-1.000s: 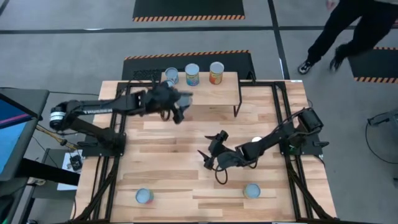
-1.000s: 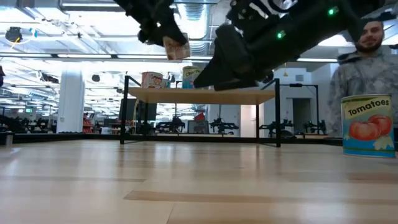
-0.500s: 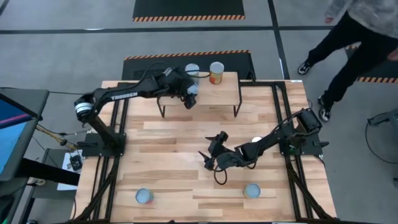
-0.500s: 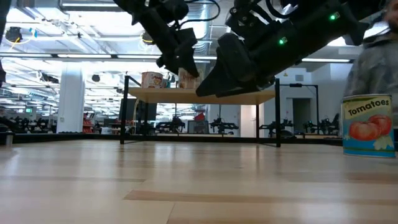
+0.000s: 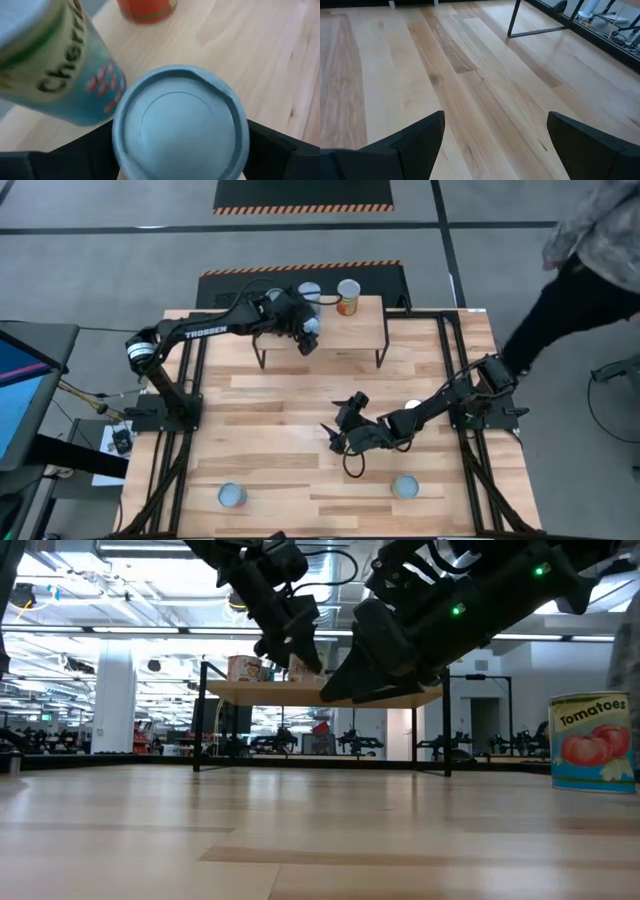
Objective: Pick and place cans onto a shelf
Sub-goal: Put the canned diced tomatoes on the shelf, then put the canned chicken soup on the shelf
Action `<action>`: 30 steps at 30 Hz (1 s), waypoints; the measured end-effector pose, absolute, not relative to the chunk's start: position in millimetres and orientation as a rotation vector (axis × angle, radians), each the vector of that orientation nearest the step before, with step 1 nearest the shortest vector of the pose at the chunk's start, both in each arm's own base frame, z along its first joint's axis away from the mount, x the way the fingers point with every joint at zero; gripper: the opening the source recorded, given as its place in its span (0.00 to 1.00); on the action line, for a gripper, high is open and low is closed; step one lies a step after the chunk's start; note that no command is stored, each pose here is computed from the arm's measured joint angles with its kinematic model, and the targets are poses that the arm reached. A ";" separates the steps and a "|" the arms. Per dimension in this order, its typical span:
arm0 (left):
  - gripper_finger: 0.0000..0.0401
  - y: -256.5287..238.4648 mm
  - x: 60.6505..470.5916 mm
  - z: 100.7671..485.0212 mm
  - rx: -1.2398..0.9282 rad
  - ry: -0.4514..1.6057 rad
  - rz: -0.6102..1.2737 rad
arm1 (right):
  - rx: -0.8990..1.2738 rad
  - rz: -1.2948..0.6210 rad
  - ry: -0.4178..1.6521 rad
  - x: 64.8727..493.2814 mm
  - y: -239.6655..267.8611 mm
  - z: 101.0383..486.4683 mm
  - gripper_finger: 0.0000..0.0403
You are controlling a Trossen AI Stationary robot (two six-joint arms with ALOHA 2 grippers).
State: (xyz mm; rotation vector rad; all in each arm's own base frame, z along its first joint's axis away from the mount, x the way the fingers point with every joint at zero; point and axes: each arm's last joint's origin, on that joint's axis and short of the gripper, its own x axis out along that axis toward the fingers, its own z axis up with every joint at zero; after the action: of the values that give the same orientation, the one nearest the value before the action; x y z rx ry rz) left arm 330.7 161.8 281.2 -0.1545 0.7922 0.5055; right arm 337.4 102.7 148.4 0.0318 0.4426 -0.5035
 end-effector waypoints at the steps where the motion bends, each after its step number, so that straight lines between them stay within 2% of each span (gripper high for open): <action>1: 0.78 161.8 330.8 280.0 -0.155 0.798 0.505 | 0.032 -0.503 0.442 337.4 102.7 148.4 0.93; 9: 0.89 161.3 328.2 288.0 -0.115 0.771 0.529 | 0.035 -0.503 0.442 337.5 102.7 148.5 0.93; 16: 0.91 144.1 301.9 337.9 -0.068 0.648 0.571 | 0.031 -0.504 0.446 337.2 102.6 148.1 0.93; 24: 0.90 92.3 275.3 362.1 -0.002 0.713 0.533 | 0.041 -0.510 0.441 337.3 102.4 148.4 0.93; 30: 0.90 27.8 265.7 351.6 0.056 0.752 0.419 | 0.054 -0.514 0.437 337.3 102.4 148.4 0.93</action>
State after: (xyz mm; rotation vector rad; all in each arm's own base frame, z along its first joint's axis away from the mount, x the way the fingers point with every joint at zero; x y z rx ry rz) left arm 265.7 27.8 351.6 0.0563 0.7517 0.4188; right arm 337.3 102.4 148.4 0.0538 0.4374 -0.5140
